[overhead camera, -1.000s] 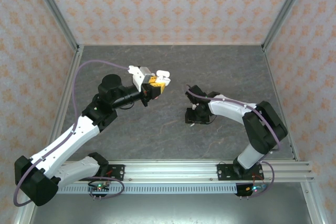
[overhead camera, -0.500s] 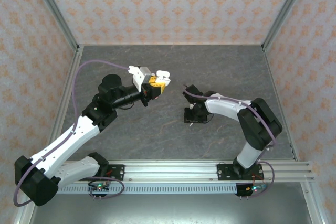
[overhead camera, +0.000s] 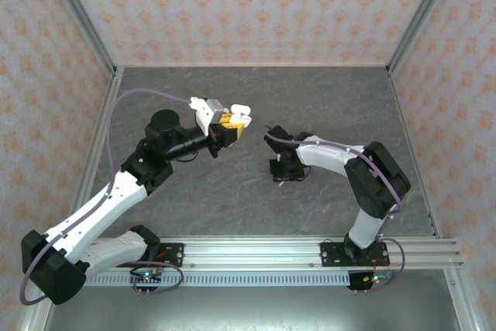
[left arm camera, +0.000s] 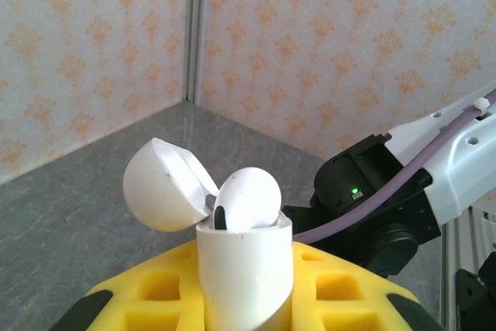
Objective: Insert the wireless bluetooth earbuds into the charging case
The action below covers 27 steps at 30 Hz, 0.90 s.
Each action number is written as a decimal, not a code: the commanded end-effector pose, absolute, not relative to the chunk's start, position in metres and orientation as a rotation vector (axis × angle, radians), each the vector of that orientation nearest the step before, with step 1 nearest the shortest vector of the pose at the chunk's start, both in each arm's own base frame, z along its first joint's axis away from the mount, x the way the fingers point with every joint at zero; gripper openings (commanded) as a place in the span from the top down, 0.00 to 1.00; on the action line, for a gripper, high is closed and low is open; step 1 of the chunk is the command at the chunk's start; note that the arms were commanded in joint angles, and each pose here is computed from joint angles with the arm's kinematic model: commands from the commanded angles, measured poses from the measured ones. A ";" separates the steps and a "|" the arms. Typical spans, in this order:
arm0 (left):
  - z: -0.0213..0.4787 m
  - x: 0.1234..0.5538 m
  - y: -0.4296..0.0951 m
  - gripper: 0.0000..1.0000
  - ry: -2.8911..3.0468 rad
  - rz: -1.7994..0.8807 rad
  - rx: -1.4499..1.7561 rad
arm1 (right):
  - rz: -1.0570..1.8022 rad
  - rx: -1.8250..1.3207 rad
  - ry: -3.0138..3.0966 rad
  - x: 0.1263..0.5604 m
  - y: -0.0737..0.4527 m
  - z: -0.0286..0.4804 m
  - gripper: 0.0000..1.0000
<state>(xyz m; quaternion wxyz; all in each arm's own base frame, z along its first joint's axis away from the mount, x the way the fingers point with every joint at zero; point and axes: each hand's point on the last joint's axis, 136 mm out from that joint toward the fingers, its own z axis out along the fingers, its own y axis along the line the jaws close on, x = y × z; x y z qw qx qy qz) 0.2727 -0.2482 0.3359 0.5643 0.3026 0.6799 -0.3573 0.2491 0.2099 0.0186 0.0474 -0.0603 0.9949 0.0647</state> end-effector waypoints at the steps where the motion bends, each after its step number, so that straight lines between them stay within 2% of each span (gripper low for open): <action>1: 0.354 0.272 -0.246 0.97 1.553 -0.811 0.717 | 0.213 -0.234 3.011 0.254 0.221 0.013 0.79; 15: 0.343 0.275 -0.249 0.97 1.571 -0.842 0.695 | 0.245 -0.429 2.728 0.276 0.220 0.096 0.80; 20: 0.342 0.276 -0.251 0.97 1.567 -0.852 0.692 | 0.315 -0.494 2.545 0.285 0.226 0.154 0.80; 27: 0.345 0.277 -0.257 0.98 1.553 -0.898 0.697 | 0.491 -0.555 2.180 0.294 0.244 0.268 0.80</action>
